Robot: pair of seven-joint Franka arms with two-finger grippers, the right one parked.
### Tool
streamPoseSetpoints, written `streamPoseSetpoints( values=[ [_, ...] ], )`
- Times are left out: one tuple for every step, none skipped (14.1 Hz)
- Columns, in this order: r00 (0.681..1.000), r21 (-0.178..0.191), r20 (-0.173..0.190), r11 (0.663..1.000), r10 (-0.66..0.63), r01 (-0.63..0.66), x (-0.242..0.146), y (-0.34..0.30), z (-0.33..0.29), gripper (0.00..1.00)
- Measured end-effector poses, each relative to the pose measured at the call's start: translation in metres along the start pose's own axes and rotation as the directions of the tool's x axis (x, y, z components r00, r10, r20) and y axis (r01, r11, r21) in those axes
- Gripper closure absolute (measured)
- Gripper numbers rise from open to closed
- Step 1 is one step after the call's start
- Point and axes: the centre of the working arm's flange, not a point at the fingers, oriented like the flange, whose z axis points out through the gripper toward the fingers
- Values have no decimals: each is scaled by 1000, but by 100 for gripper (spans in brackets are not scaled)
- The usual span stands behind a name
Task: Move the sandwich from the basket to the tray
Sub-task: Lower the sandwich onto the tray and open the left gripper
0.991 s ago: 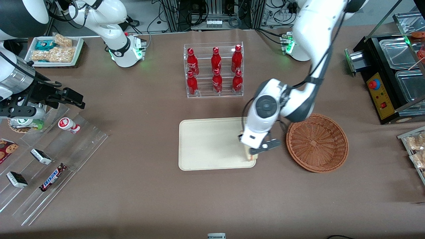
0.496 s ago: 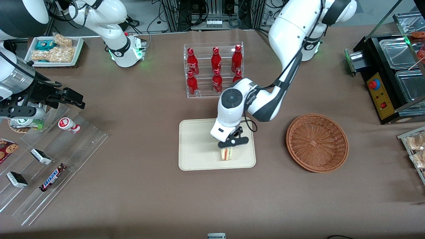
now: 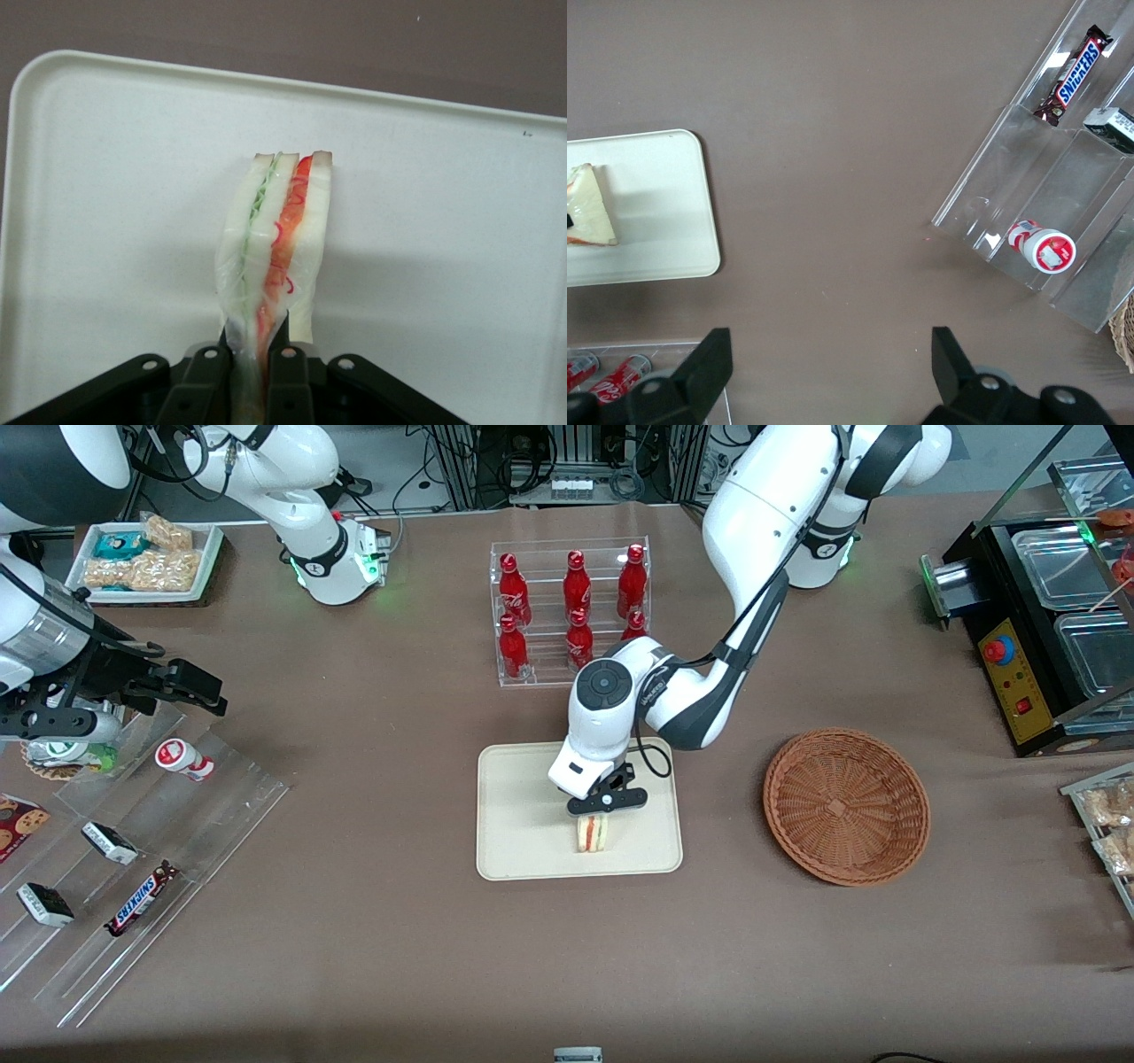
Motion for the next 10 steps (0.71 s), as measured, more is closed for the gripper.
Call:
streamPoseSetpoints(
  values=[
    [1000, -4, -2, 1000, 0, 0, -1, 1, 2, 74],
    [1000, -7, -4, 1000, -1, 1, -1, 2, 2, 63],
    [1000, -10, -6, 1000, -3, 3, -1, 2, 1, 54],
    [1000, -15, -11, 1000, -8, 8, 1, 3, -2, 45],
    [1000, -17, -15, 1000, -12, 12, 4, 5, -10, 34],
    [1000, -10, -15, 1000, -15, 15, 8, 5, -24, 25],
    [1000, 2, -13, 1000, -19, 19, 11, 5, -46, 14],
    [1000, 17, -13, 1000, -26, 27, 16, 2, -73, 4],
    [999, 35, -13, 999, -41, 41, 22, -7, -102, 0],
    [998, 46, -16, 997, -62, 63, 31, -19, -129, 0]
  ],
)
